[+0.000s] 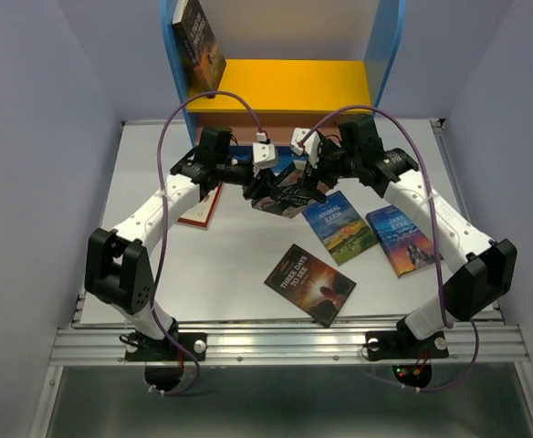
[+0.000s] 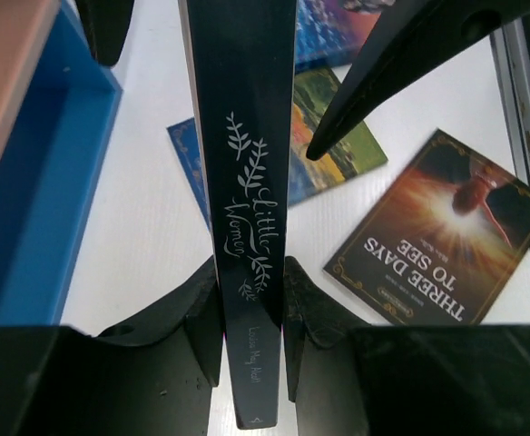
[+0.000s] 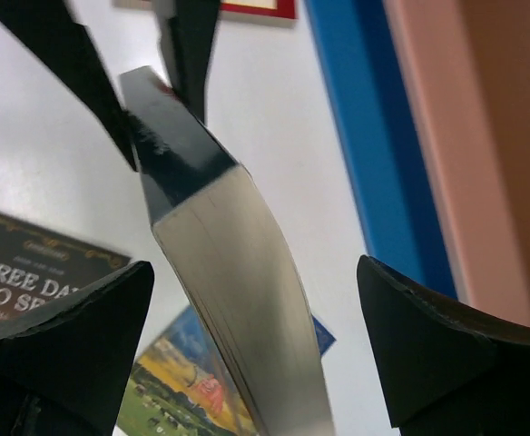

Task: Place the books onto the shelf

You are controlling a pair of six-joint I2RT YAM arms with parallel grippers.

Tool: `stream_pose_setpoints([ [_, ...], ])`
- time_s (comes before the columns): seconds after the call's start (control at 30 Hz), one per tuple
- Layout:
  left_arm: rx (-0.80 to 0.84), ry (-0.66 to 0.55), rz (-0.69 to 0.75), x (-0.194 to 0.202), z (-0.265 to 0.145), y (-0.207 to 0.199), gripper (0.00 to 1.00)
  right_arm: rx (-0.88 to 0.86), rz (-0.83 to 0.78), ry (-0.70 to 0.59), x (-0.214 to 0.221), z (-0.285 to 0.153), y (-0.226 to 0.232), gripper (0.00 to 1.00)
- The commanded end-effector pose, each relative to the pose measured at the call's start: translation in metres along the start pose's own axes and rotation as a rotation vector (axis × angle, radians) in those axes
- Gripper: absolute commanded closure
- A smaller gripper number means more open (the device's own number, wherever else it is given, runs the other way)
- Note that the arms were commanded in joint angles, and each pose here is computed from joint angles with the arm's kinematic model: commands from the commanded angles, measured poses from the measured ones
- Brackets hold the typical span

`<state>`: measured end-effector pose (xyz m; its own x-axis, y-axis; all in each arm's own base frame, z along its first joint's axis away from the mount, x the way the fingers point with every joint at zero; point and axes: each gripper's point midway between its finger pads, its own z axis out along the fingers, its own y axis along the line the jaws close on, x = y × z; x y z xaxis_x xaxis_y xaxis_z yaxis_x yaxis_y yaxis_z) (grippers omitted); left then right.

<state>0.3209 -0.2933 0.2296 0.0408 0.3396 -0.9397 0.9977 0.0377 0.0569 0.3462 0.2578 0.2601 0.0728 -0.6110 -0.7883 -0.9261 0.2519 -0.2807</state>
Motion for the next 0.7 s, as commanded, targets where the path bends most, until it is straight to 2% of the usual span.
stream_pose_setpoints([
  [0.0, -0.150, -0.188, 0.078, -0.070, -0.015, 0.019, 1.00, 0.317, 0.003, -0.078, -0.035, -0.031, -0.053, 0.00],
  [0.17, -0.331, -0.281, 0.024, -0.093, -0.036, 0.030, 1.00, 0.637, 0.118, -0.211, -0.064, -0.088, -0.089, 0.00],
  [0.23, -0.400, -0.322, 0.032, -0.102, -0.046, 0.034, 1.00, 0.745, 0.148, -0.344, -0.091, -0.127, -0.093, 0.00],
  [0.27, -0.425, -0.351, 0.043, -0.113, -0.055, 0.031, 1.00, 0.805, 0.182, -0.363, -0.087, -0.139, -0.095, 0.00],
  [0.37, -0.545, -0.399, 0.018, -0.128, -0.074, 0.041, 1.00, 0.922, 0.236, -0.549, -0.110, -0.185, -0.094, 0.00],
  [0.4, -0.576, -0.431, 0.023, -0.138, -0.082, 0.041, 1.00, 0.974, 0.246, -0.625, -0.121, -0.213, -0.090, 0.00],
  [0.5, -0.647, -0.505, 0.022, -0.166, -0.102, 0.045, 1.00, 0.964, 0.290, -0.681, -0.122, -0.226, -0.078, 0.00],
  [0.67, -0.762, -0.630, 0.047, -0.217, -0.136, 0.057, 1.00, 0.996, 0.326, -0.657, -0.107, -0.224, -0.078, 0.00],
])
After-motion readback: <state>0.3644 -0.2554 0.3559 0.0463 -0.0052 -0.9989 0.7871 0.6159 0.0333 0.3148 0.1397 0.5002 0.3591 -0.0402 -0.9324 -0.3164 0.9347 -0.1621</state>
